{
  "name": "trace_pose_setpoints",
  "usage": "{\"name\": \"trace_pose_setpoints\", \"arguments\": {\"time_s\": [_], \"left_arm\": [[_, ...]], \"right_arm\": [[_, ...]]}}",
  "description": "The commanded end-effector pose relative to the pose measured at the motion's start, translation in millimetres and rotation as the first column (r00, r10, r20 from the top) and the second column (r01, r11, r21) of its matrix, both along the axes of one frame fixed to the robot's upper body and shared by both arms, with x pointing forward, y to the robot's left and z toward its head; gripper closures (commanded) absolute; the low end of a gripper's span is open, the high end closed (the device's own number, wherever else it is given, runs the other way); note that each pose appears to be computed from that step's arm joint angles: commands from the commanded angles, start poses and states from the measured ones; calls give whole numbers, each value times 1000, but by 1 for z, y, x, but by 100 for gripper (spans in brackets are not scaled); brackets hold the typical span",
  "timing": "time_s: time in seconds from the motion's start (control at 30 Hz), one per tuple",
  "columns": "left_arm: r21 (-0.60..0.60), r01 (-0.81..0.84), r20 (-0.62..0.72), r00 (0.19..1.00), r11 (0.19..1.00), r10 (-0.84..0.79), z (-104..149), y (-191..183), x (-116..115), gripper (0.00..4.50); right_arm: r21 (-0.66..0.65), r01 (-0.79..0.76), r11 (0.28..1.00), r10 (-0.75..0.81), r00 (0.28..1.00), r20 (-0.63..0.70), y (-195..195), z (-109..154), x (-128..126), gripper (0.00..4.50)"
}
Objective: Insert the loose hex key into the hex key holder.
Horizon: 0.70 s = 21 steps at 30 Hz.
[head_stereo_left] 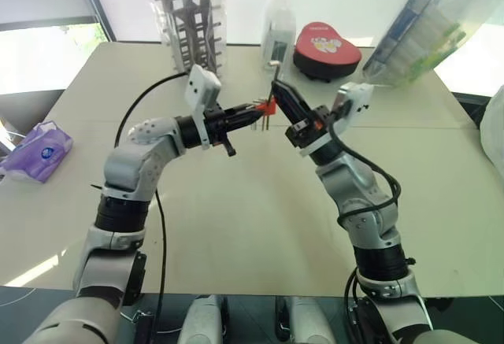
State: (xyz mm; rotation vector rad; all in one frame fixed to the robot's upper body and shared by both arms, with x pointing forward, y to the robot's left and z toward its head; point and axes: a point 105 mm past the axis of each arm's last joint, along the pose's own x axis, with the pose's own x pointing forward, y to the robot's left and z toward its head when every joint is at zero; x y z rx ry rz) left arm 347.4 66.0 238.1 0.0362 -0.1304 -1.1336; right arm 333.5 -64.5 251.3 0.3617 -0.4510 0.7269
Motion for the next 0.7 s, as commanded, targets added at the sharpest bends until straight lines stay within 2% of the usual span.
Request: {"name": "trace_pose_setpoints", "arguments": {"time_s": [0.03,0.7], "left_arm": [[1,41,51,998,999,-41,12,-4,-10,450],[-14,52,53,997,999,-51,14,-8,-10,450]], "right_arm": [[32,19,999,-22,995,95,-6,25,-4,448],[31,15,999,-17,998,69,1,17,-7,448]]}}
